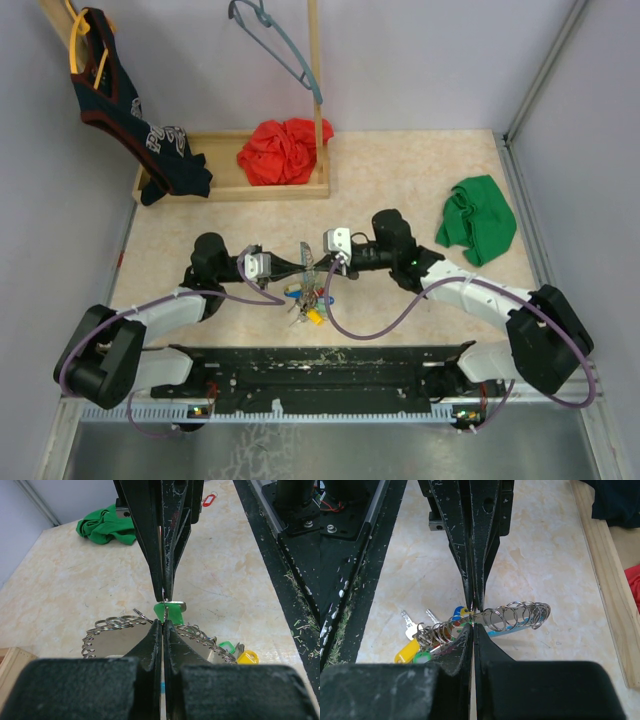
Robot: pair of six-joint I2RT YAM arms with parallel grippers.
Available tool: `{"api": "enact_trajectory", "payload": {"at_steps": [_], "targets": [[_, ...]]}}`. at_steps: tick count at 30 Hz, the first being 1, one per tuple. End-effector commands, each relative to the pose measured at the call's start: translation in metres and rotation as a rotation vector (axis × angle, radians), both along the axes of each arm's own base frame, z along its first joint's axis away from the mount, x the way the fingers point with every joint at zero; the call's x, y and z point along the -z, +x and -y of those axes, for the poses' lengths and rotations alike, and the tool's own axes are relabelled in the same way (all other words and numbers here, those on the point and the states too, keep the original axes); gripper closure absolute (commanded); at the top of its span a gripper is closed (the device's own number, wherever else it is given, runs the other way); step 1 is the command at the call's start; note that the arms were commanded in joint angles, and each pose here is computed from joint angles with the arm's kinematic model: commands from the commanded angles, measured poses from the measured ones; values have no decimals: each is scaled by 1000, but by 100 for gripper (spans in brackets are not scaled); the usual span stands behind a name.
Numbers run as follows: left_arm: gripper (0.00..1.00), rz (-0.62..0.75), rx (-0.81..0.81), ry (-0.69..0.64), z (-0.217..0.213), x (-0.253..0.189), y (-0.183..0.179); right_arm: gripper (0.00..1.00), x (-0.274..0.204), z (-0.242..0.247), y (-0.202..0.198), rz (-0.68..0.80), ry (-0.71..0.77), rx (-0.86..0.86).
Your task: Put the keys on the keyring
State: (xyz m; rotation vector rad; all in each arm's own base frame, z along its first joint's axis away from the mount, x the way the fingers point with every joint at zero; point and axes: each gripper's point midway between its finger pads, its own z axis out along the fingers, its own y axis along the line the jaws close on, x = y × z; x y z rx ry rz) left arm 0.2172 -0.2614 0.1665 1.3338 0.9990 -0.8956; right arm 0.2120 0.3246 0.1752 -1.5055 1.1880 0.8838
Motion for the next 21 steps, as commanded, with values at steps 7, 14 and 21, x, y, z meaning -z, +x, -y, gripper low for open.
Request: {"api": "enact_trajectory", "payload": {"at_steps": [7, 14, 21], "targets": [[100, 53, 16, -28, 2, -16, 4, 100, -22, -12, 1, 46, 30, -40], [100, 52, 6, -28, 2, -15, 6, 100, -25, -5, 2, 63, 30, 1], [100, 54, 0, -29, 1, -16, 6, 100, -27, -4, -1, 62, 36, -7]]}}
